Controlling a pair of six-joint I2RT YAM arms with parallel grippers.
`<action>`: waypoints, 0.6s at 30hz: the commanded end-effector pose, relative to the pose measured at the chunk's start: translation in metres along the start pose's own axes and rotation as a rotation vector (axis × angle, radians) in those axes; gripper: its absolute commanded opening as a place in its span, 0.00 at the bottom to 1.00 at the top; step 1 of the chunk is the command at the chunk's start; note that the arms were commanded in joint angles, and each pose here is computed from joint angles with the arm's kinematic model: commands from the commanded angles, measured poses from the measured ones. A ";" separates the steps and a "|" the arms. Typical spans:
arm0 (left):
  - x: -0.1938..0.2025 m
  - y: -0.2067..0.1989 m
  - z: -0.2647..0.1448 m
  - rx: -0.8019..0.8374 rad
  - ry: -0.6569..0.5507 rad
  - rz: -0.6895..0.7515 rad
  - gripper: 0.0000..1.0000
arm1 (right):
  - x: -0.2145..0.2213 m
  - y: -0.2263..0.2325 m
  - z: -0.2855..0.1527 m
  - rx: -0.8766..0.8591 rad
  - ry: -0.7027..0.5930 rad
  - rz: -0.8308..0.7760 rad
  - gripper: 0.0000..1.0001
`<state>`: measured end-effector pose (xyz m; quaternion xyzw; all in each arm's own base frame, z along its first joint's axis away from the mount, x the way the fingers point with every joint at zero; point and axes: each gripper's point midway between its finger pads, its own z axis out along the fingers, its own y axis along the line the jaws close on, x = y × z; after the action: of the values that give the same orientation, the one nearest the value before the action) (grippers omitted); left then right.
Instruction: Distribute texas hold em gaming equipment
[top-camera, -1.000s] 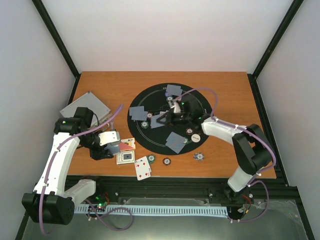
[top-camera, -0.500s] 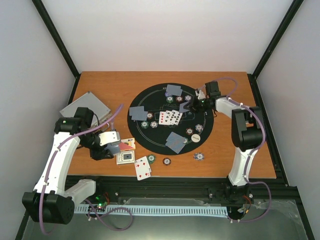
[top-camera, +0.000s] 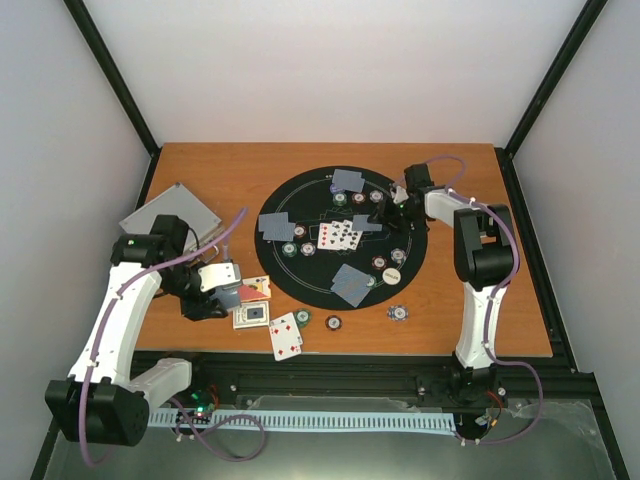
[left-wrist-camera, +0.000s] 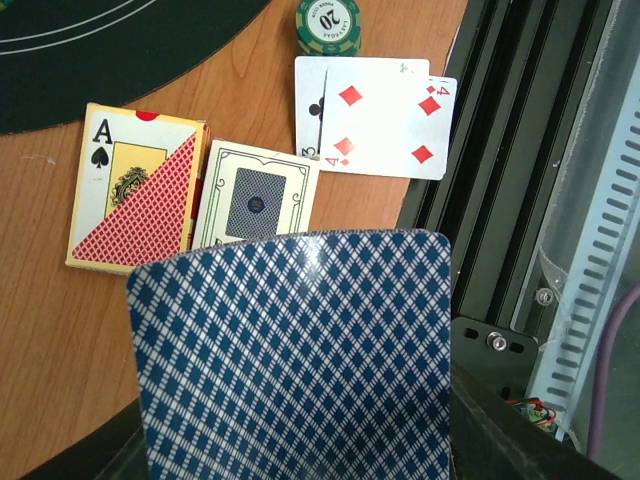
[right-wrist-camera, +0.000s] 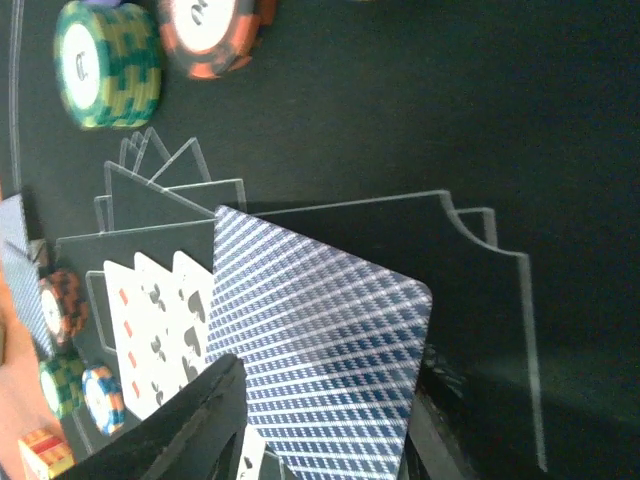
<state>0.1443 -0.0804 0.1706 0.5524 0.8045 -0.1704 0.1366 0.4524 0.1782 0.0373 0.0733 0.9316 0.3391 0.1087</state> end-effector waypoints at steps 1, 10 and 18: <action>-0.004 -0.002 -0.003 -0.005 -0.019 0.003 0.01 | -0.004 -0.015 -0.015 0.124 -0.035 -0.015 0.46; -0.005 -0.004 -0.004 -0.005 -0.024 0.003 0.01 | 0.003 0.017 -0.069 0.134 -0.152 -0.064 0.63; -0.007 -0.005 -0.006 -0.004 -0.036 0.003 0.01 | 0.133 0.167 -0.061 -0.318 -0.043 -0.199 0.82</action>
<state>0.1438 -0.0806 0.1710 0.5521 0.8044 -0.1707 0.1376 0.3749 0.2147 0.1411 0.0274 0.9116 0.3583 0.1995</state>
